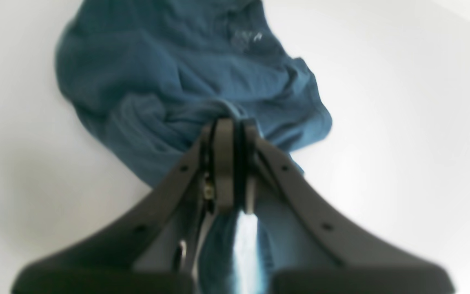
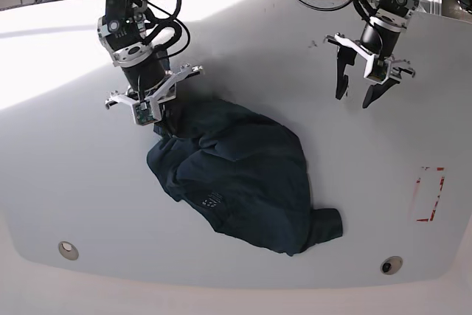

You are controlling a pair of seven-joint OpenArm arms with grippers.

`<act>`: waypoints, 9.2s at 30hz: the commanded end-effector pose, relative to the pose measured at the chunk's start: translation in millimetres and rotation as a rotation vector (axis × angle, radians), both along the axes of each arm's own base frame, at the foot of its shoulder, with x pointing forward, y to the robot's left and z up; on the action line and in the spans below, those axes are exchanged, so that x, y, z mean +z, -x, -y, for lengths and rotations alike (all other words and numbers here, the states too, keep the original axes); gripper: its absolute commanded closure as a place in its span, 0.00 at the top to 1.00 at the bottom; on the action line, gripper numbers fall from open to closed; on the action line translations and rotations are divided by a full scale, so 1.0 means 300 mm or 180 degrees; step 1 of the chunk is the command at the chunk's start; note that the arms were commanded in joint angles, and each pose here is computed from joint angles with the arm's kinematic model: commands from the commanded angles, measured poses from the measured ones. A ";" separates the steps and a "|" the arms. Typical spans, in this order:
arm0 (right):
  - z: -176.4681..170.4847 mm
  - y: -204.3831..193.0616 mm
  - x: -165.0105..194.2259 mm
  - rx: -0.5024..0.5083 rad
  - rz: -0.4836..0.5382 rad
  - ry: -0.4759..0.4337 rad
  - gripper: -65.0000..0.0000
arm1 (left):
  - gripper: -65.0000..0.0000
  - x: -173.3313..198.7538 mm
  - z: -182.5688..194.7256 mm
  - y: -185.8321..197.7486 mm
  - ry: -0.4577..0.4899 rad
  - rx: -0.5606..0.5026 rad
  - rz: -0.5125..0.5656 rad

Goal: Fold the T-shirt properly

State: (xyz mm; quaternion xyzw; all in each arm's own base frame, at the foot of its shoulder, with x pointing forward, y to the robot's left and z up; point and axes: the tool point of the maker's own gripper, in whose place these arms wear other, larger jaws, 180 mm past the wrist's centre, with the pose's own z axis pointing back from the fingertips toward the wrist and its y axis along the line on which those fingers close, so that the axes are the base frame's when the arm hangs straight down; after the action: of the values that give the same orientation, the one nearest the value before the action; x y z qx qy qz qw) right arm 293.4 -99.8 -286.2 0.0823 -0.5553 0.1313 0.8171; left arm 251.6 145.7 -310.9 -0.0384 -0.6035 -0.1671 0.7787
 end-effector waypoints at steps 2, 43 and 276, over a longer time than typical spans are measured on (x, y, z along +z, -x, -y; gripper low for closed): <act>0.045 -0.064 0.115 -0.0078 0.0385 -0.0219 0.01 | 0.48 0.069 0.031 -0.038 0.0081 -0.0063 0.0243; 0.043 -0.033 0.130 0.0118 0.0285 0.0053 0.00 | 0.56 0.151 0.114 -0.237 -0.0191 -0.0339 0.0232; 0.017 -0.177 0.228 0.0233 0.0531 0.0071 0.01 | 0.68 -0.047 0.129 -0.728 0.0527 -0.0042 -0.0519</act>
State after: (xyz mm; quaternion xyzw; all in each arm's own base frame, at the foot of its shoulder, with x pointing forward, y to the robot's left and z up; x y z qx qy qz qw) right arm 343.0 -105.8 -236.6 0.0808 -0.5903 0.1726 0.7843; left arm 454.4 102.2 -352.5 -0.1205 -0.5140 -0.1271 0.8397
